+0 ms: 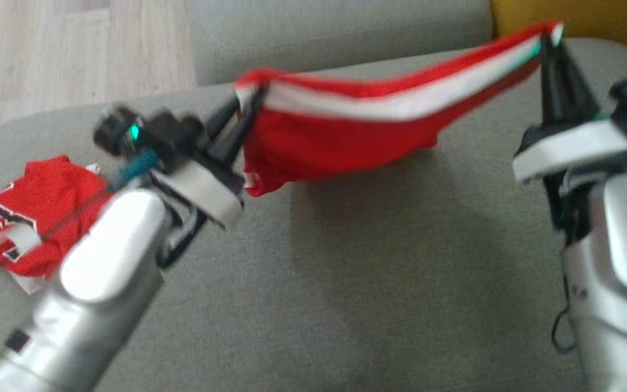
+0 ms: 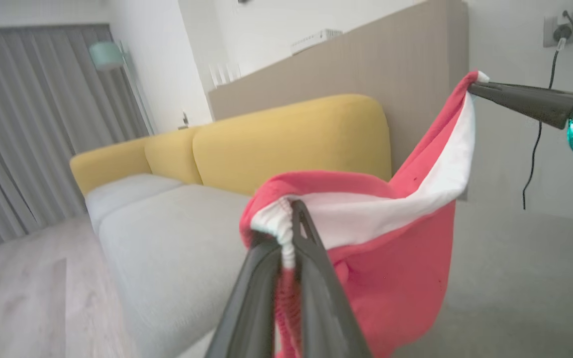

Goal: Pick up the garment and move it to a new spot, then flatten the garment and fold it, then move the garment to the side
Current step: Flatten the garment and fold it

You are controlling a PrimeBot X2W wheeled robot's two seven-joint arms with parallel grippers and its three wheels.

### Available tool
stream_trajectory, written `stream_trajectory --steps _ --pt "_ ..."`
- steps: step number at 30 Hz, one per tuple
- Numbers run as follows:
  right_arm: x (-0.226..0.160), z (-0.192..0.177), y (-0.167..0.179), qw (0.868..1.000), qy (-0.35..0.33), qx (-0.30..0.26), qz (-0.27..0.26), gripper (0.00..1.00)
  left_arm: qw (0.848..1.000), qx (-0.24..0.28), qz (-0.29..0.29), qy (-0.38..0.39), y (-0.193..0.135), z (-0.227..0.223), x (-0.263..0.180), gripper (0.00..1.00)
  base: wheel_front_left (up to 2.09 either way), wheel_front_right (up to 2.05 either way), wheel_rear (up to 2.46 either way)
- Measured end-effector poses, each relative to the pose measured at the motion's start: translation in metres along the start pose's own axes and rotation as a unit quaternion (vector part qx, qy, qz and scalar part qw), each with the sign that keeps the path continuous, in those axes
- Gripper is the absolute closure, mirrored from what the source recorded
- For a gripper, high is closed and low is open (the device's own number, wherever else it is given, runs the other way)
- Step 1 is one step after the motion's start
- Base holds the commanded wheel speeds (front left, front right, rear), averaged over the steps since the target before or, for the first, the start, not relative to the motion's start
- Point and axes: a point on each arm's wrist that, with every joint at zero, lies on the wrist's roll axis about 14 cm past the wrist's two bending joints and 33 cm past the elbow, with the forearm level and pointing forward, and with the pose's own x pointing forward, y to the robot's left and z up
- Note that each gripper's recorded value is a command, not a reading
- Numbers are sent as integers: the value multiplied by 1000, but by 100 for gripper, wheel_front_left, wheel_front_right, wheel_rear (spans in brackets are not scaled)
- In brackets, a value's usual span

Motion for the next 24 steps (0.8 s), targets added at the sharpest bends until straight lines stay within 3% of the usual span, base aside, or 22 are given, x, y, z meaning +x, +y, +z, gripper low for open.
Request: stream_trajectory --steps 4,8,12,18,24 --pt "10 55 -2 998 -63 -26 9 100 999 35 2 -41 14 53 10 100 0 0 0" --pt "6 75 -6 996 -83 -27 5 100 997 43 7 -65 21 84 8 100 0 0 0" --pt "-4 62 -16 998 -60 -18 -11 100 998 18 7 -58 20 86 0 100 0 0 0" --pt "-23 8 -17 1000 18 10 -18 100 999 -38 0 11 9 33 -23 100 0 0 0" --pt "-10 -9 -18 998 51 16 -14 100 996 -72 2 58 19 4 -19 100 0 0 0"
